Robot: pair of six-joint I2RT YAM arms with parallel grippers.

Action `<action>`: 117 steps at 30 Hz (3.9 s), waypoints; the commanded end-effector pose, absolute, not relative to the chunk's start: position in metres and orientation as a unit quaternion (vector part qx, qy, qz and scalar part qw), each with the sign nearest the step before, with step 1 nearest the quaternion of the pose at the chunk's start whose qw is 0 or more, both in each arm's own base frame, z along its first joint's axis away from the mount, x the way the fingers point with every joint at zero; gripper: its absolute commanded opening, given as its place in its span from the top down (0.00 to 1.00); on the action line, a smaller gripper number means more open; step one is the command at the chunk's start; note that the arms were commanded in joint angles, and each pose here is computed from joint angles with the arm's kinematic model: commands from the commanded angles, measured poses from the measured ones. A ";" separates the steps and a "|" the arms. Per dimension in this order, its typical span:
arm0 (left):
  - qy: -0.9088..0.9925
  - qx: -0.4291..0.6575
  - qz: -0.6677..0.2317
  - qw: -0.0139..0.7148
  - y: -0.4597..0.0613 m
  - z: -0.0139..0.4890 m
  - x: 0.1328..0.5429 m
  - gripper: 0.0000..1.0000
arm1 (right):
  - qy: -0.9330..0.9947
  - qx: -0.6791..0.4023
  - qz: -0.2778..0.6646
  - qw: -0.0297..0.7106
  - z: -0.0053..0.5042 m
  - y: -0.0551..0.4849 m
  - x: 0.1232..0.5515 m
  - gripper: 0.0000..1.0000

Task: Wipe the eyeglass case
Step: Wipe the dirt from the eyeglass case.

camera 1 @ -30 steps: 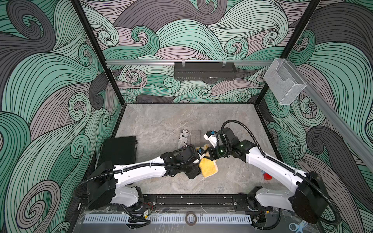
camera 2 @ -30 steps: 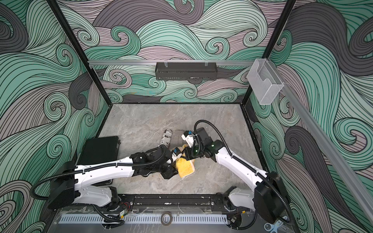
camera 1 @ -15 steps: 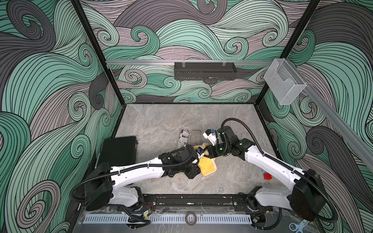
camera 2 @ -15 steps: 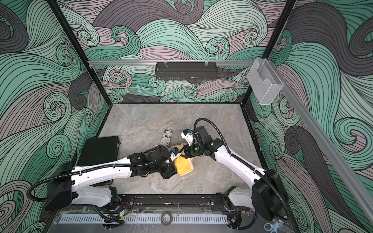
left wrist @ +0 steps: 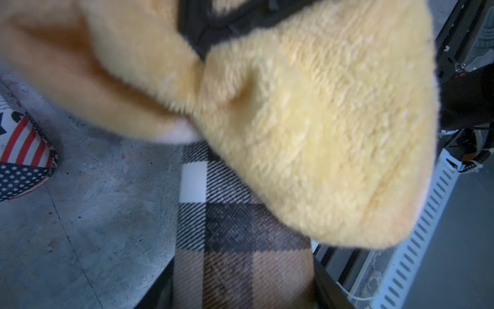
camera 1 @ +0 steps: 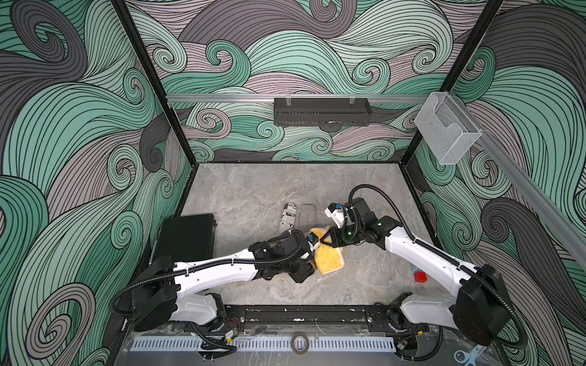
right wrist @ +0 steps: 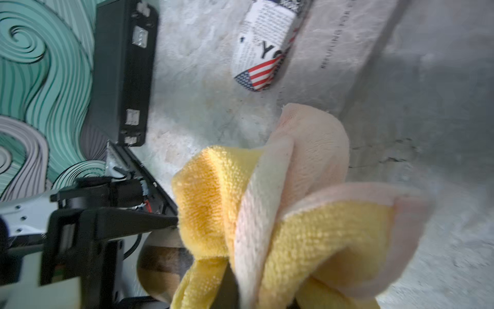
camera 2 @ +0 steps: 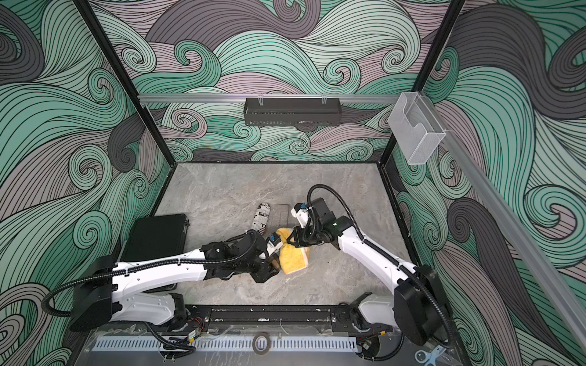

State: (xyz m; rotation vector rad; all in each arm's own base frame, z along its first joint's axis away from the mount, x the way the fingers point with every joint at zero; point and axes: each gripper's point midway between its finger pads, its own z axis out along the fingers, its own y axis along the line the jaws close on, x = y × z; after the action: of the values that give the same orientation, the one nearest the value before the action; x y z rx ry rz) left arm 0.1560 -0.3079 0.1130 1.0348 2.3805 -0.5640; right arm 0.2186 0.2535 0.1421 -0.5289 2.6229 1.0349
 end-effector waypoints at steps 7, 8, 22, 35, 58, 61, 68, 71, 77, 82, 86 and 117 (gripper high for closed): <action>0.859 0.352 -0.244 0.280 -0.319 0.136 0.162 0.48 | 0.932 -0.162 0.295 0.135 0.131 0.225 0.217 1.00; 0.864 0.349 -0.236 0.276 -0.315 0.128 0.161 0.48 | 0.940 -0.151 0.271 0.145 0.129 0.214 0.220 1.00; 0.895 0.305 -0.145 0.290 -0.286 0.063 0.173 0.49 | 0.943 -0.112 0.243 0.198 0.140 0.180 0.213 1.00; 0.909 0.304 -0.107 0.265 -0.281 0.014 0.170 0.45 | 0.942 -0.113 0.243 0.201 0.142 0.179 0.213 1.00; 0.919 0.294 -0.065 0.256 -0.269 0.004 0.158 0.48 | 0.943 -0.112 0.248 0.191 0.131 0.182 0.212 1.00; 0.918 0.294 -0.101 0.245 -0.280 0.013 0.155 0.51 | 0.940 -0.113 0.256 0.195 0.133 0.184 0.213 1.00; 0.906 0.309 -0.216 0.192 -0.310 0.045 0.147 0.52 | 0.920 -0.145 0.291 0.217 0.142 0.198 0.214 1.00; 0.897 0.304 -0.279 0.157 -0.317 0.061 0.145 0.52 | 0.909 -0.157 0.307 0.235 0.151 0.206 0.217 1.00; 0.864 0.285 -0.401 0.106 -0.323 0.104 0.147 0.52 | 0.889 -0.205 0.320 0.255 0.160 0.230 0.210 1.00; 0.830 0.268 -0.485 0.067 -0.324 0.131 0.152 0.52 | 0.872 -0.247 0.327 0.267 0.165 0.250 0.197 1.00; 0.810 0.260 -0.523 0.056 -0.320 0.149 0.158 0.52 | 0.854 -0.278 0.354 0.262 0.167 0.265 0.184 1.00; 0.785 0.263 -0.553 0.091 -0.312 0.175 0.171 0.54 | 0.931 -0.196 0.137 0.275 0.143 0.206 0.225 1.00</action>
State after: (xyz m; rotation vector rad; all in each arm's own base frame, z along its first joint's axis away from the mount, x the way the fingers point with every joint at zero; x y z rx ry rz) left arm 0.1605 -0.3001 0.1305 0.6718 2.5635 -1.5758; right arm 0.2274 0.2281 0.1593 -0.5564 2.4040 0.4975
